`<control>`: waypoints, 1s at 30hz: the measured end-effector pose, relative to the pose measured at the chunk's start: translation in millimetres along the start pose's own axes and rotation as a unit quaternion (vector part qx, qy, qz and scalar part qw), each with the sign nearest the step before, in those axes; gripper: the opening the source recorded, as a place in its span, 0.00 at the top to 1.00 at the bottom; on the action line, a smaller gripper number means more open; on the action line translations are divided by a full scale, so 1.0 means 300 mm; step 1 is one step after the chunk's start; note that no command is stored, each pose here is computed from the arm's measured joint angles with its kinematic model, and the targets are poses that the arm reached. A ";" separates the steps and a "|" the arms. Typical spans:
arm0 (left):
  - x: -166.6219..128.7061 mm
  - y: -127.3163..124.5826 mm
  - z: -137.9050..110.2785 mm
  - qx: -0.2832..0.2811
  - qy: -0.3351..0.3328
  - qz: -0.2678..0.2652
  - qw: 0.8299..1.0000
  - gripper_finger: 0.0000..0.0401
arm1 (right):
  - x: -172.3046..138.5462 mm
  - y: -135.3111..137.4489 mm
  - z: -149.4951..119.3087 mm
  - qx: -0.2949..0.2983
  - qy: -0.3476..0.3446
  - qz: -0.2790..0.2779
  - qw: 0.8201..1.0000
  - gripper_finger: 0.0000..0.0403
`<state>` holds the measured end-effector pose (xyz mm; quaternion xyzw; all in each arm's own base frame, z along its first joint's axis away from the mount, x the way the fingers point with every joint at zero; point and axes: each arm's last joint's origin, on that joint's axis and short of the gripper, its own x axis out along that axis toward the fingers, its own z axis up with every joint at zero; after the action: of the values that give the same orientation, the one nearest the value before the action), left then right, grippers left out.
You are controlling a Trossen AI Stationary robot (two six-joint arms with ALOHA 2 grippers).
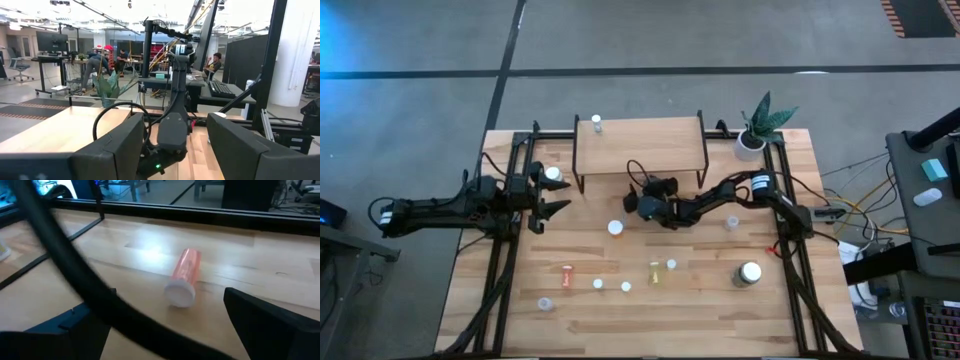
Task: Pick and place medicine bottles onto shelf by color
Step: Put the right pink medicine bottle on the shelf
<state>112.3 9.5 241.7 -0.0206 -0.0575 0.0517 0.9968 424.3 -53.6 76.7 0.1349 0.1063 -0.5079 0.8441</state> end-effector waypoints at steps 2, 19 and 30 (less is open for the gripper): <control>0.000 0.000 0.000 0.000 -0.001 0.000 1.000 0.49 | 0.020 0.008 -0.006 0.002 0.002 0.001 1.000 0.11; 0.000 0.000 -0.005 0.000 0.008 0.000 1.000 0.49 | 0.128 0.026 -0.081 0.007 0.000 -0.066 0.998 0.12; 0.000 0.001 -0.009 0.000 0.014 0.001 1.000 0.49 | 0.148 0.008 -0.078 0.006 0.009 -0.069 0.998 0.31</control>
<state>112.5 9.6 239.0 -0.0212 -0.0432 0.0522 0.9975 445.9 -81.5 40.7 0.1368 0.1205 -0.5645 0.8051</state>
